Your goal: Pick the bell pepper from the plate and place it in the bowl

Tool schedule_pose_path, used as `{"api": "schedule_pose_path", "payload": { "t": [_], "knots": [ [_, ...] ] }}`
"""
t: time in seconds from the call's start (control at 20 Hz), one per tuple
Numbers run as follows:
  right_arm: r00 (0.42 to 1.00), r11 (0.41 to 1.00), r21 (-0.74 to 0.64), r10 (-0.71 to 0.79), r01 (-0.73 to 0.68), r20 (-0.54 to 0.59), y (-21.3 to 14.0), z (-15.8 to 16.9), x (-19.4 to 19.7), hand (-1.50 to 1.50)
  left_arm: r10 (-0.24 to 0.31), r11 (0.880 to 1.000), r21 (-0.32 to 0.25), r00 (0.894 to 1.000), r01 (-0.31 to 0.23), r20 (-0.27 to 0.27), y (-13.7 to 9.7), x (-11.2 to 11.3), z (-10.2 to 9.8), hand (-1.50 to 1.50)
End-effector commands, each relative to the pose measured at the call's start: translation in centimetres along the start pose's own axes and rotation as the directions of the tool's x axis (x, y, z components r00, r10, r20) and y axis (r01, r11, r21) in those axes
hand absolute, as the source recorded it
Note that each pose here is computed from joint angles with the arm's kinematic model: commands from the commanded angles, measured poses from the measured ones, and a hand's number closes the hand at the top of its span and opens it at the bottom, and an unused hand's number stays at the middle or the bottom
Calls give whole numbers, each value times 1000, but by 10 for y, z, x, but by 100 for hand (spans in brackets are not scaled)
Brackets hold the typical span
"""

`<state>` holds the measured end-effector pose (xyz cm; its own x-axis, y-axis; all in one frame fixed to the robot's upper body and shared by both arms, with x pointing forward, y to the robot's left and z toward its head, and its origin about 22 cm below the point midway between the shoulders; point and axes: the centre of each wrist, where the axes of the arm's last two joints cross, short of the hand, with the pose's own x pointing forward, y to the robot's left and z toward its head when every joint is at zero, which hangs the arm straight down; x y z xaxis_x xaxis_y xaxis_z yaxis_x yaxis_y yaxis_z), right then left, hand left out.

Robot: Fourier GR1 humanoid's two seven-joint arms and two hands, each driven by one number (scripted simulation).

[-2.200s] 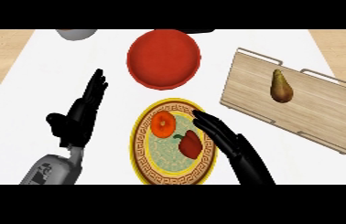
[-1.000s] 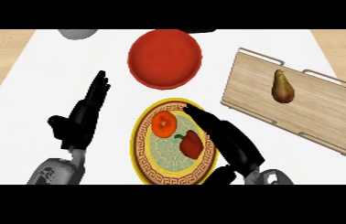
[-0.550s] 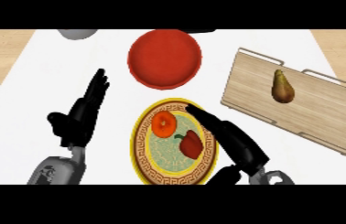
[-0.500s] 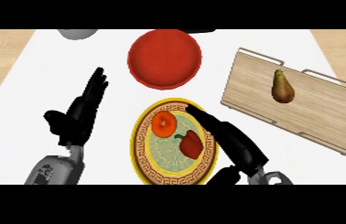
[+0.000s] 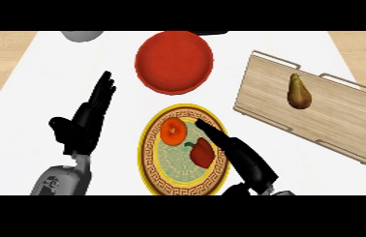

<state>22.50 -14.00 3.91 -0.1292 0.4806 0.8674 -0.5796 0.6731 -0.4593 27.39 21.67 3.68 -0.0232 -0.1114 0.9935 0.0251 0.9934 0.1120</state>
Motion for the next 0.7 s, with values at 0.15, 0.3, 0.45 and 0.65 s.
{"api": "schedule_pose_path", "payload": {
  "t": [0.15,0.3,0.45,0.65],
  "knots": [
    [999,1000,10,-29,29,-22,25,-12,-24,-150,9,1000,-1,1000,-9,9,-2,-14,13,0],
    [999,1000,3,-30,30,-20,5,-22,-31,-150,-10,1000,4,1000,10,-3,11,-20,4,0],
    [999,1000,-13,-27,27,-29,16,-23,-10,-150,3,1000,-10,1000,-3,5,0,-9,6,0],
    [990,993,-32,108,-111,-87,23,-25,-57,-150,16,1000,0,1000,-16,-3,-8,-13,11,0]
  ]
}}
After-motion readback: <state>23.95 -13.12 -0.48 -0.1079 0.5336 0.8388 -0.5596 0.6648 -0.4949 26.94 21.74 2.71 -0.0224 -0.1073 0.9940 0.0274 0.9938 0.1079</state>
